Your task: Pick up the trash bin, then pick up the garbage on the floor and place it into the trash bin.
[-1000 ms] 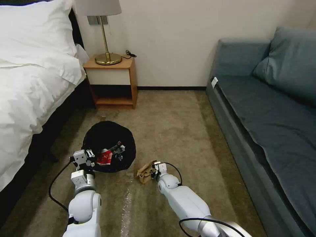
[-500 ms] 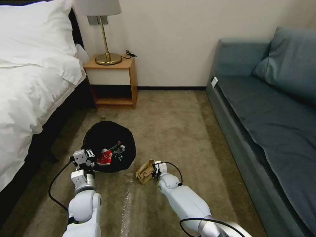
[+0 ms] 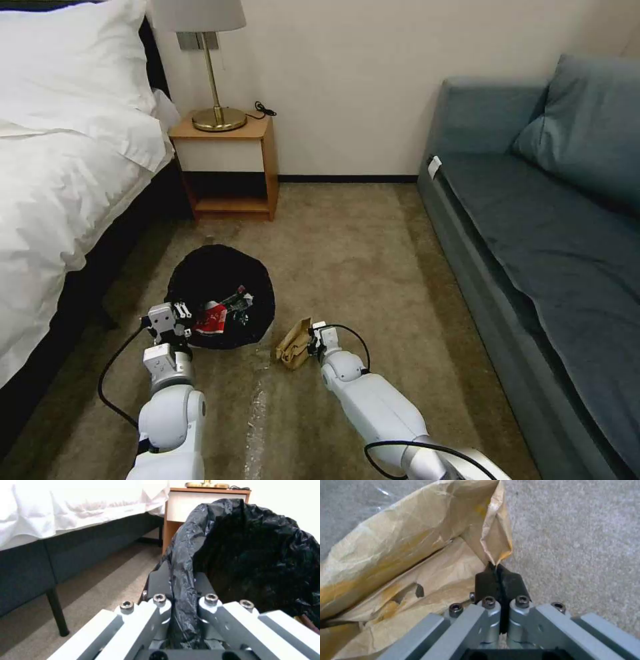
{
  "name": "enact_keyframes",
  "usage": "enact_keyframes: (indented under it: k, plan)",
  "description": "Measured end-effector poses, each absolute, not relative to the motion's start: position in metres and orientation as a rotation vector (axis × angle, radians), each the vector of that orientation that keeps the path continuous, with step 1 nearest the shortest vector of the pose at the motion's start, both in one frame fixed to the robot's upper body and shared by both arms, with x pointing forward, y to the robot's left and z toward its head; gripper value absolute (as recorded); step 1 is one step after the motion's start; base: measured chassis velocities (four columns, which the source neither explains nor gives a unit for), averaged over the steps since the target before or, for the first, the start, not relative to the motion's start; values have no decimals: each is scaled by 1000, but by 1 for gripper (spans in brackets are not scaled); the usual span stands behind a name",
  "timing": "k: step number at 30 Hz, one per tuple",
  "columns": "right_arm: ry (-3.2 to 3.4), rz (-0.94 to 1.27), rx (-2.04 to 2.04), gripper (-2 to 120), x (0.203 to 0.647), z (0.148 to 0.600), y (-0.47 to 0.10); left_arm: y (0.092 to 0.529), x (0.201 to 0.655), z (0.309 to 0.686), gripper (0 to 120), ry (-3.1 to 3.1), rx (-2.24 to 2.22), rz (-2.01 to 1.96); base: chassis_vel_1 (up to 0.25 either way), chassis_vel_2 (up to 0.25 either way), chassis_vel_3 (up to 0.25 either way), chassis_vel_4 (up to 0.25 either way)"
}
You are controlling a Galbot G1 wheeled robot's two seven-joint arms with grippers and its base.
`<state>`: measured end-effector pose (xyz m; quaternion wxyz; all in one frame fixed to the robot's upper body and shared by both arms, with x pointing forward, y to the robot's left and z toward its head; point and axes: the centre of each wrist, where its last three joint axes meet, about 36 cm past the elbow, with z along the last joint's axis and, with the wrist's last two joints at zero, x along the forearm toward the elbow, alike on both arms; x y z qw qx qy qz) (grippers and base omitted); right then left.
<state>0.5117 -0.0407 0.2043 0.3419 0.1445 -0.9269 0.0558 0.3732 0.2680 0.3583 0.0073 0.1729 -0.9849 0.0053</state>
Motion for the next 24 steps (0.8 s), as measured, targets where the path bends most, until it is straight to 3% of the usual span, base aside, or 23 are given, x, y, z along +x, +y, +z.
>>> enact_keyframes:
  k: [24]
  plan:
    - [-2515,136,274,0,525,214,-60,271,386,359,4,-3075,538,63,0,0,0,0]
